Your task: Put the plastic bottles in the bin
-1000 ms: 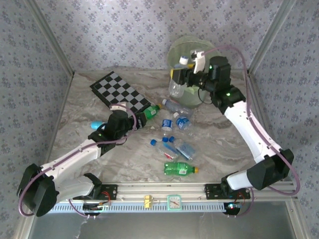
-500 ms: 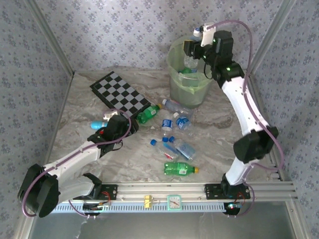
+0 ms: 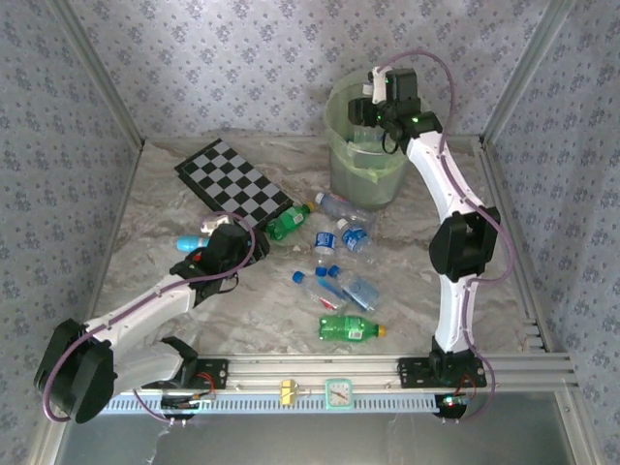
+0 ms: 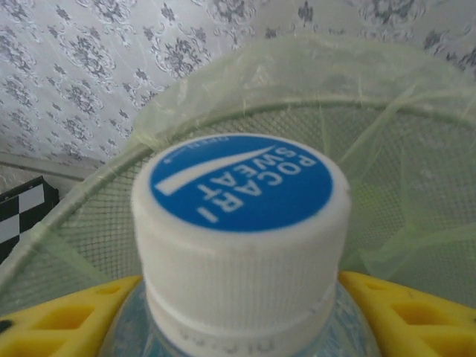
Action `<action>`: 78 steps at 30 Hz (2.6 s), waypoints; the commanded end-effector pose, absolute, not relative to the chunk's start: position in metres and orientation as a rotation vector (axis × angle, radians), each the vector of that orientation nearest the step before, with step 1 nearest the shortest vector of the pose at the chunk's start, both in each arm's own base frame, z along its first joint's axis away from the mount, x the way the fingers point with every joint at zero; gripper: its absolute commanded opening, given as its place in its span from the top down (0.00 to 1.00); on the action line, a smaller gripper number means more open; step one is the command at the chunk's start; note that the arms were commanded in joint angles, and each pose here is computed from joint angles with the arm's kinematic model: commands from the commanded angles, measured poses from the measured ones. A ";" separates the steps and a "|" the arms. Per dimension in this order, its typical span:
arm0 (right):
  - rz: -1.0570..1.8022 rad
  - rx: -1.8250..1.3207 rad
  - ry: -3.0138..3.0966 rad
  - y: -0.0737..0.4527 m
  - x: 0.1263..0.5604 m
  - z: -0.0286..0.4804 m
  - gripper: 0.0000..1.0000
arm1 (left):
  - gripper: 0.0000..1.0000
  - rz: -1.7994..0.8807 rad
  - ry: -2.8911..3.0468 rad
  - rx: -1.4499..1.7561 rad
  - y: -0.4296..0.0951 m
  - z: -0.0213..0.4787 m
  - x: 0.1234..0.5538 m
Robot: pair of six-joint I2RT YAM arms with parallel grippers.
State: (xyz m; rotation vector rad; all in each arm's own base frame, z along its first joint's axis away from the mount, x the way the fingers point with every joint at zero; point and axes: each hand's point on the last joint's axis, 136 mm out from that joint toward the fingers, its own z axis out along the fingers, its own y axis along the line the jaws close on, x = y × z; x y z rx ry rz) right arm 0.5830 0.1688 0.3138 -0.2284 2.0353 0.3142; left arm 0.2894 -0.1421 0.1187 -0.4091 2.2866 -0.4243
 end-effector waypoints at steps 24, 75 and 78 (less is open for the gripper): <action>0.242 -0.162 1.939 0.145 0.467 0.411 0.00 | 0.00 -0.482 2.401 -0.064 -0.204 0.118 0.304; 0.329 -0.568 2.873 0.201 0.201 0.043 0.13 | 0.00 -0.473 2.394 -0.132 -0.215 0.114 0.320; 0.289 -0.581 2.885 0.199 0.201 0.036 0.14 | 0.00 -0.475 2.391 -0.139 -0.213 0.115 0.318</action>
